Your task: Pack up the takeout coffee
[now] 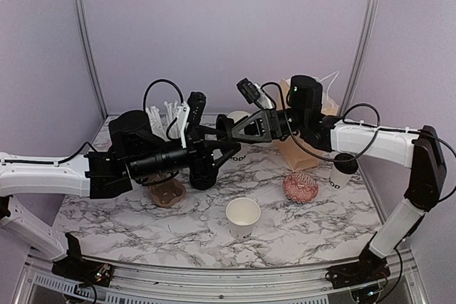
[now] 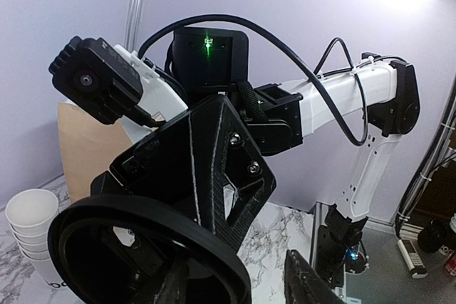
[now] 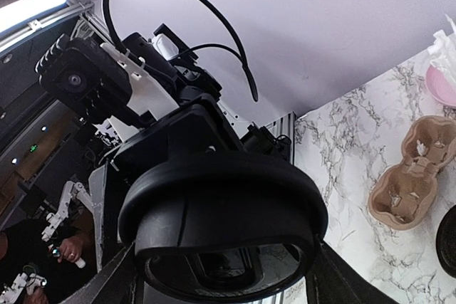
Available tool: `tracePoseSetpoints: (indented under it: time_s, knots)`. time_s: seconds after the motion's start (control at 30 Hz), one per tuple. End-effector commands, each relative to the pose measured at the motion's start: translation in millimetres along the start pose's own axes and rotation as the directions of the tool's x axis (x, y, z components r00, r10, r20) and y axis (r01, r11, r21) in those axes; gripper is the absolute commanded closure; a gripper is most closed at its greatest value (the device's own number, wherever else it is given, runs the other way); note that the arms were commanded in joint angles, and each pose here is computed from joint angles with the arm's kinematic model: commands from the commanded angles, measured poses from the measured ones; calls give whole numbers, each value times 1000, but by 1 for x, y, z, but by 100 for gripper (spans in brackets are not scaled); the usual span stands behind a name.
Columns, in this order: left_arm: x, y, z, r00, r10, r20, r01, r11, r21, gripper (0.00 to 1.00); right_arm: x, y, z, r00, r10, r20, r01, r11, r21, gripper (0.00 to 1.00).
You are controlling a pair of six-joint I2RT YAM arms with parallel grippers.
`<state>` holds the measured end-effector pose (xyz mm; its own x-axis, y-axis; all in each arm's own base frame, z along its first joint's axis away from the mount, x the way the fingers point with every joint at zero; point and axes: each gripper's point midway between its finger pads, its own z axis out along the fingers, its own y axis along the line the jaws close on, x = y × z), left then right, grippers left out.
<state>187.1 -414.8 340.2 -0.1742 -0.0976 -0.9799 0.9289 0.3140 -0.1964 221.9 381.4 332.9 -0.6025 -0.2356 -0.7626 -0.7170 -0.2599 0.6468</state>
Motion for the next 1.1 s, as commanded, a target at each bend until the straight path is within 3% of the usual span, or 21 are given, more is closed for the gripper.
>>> tracePoseSetpoints:
  time_s: [0.0, 0.17, 0.27, 0.4, 0.6, 0.8, 0.93, 1.07]
  knots:
    - [-3, 8, -8, 1000, 0, 6, 0, 998, -60, 46, -13, -1, -9, 996, -88, 7, 87, 994, 64, 35]
    - [24, 14, -27, 994, -17, -106, 5, 994, -105, 35, -4, -25, -28, 983, -172, -68, 183, 952, 245, 34]
    - [39, 24, -47, 988, -31, -150, 6, 986, -167, 33, 11, -36, -38, 939, -276, -205, 333, 878, 344, 34]
    - [60, 58, -76, 977, -63, -206, -17, 930, -368, 33, 40, -48, -48, 888, -275, -367, 419, 812, 406, 33]
    - [74, 84, -104, 972, -93, -218, -35, 852, -522, 32, 86, -48, -46, 773, -268, -575, 542, 750, 379, 32]
    - [74, 91, -110, 980, -98, -172, -14, 833, -553, 31, 120, -50, -36, 730, -229, -643, 542, 767, 342, 32]
    - [71, 91, -110, 982, -92, -163, -14, 832, -554, 31, 144, -61, -30, 654, -203, -729, 586, 746, 318, 32]
    - [69, 90, -111, 984, -94, -148, -4, 832, -554, 31, 155, -68, -28, 619, -180, -764, 597, 741, 308, 33]
